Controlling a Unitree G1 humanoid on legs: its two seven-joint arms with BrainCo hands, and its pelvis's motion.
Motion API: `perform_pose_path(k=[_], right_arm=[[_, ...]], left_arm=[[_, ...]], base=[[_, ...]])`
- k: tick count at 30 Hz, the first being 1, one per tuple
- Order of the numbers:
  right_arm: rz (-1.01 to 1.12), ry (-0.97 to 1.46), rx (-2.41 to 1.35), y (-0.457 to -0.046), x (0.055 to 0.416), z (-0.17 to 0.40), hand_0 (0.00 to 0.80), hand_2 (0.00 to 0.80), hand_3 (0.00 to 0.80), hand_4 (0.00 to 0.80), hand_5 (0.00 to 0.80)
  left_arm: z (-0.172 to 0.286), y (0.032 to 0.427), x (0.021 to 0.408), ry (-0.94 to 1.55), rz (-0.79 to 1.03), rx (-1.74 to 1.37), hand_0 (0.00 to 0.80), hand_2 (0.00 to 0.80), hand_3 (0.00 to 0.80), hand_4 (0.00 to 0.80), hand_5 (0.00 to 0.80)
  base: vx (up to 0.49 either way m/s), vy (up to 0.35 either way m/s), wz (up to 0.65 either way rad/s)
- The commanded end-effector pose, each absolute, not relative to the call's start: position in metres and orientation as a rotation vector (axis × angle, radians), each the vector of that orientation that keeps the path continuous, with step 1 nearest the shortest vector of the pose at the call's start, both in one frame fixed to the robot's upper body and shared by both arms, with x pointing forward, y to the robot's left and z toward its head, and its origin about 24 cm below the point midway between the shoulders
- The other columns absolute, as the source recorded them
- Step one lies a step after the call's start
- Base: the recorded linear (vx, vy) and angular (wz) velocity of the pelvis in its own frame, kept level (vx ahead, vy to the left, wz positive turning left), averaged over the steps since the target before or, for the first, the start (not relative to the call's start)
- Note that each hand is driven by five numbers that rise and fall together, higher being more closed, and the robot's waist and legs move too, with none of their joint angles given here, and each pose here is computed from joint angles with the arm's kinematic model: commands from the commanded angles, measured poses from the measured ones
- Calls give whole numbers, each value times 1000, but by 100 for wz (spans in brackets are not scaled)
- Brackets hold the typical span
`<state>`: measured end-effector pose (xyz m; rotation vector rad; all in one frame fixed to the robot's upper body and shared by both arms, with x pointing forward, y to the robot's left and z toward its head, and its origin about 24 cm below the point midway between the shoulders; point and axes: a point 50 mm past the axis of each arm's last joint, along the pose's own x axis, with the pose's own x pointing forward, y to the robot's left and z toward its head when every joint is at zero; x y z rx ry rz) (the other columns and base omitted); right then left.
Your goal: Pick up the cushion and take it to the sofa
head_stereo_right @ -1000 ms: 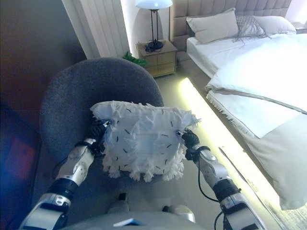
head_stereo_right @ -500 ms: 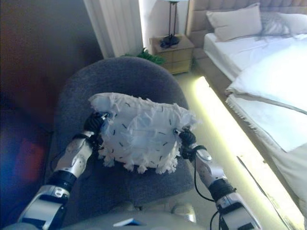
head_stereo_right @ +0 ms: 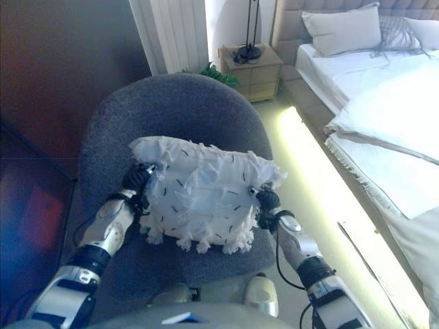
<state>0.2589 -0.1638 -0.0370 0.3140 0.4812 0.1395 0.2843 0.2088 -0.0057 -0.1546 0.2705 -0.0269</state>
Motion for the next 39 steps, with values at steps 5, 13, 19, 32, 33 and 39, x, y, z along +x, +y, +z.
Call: perform_pose_path(k=[5,13,19,32,33,39], right_arm=[[249,32,324,-119,346,84,800,800,800,800,800],[285,-43,275,-108,371,128,800,800,800,800,800],[338,-84,230,-96,379,150,800,800,800,800,800],[427,-147,249,-66,370,173,800,800,800,800,800],[434,-144,247,-65,369,172,800,800,800,800,800],[484,-131,234,-53,362,169,800,800,800,800,800]], left_arm=[[93,167,351,-136,-122,-130,800,800,800,800,800],[136,160,374,-242,-41,-108,800,800,800,800,800],[161,162,388,-268,25,-82,800,800,800,800,800],[229,141,401,-429,-58,-61,800,800,800,800,800],[232,140,401,-438,-64,-60,800,800,800,800,800],[253,126,402,-503,-122,-42,800,800,800,800,800]], base=[[-417,-26,5],[-96,20,-10],[-17,17,-3],[29,24,-2],[72,17,-10],[43,14,-8]])
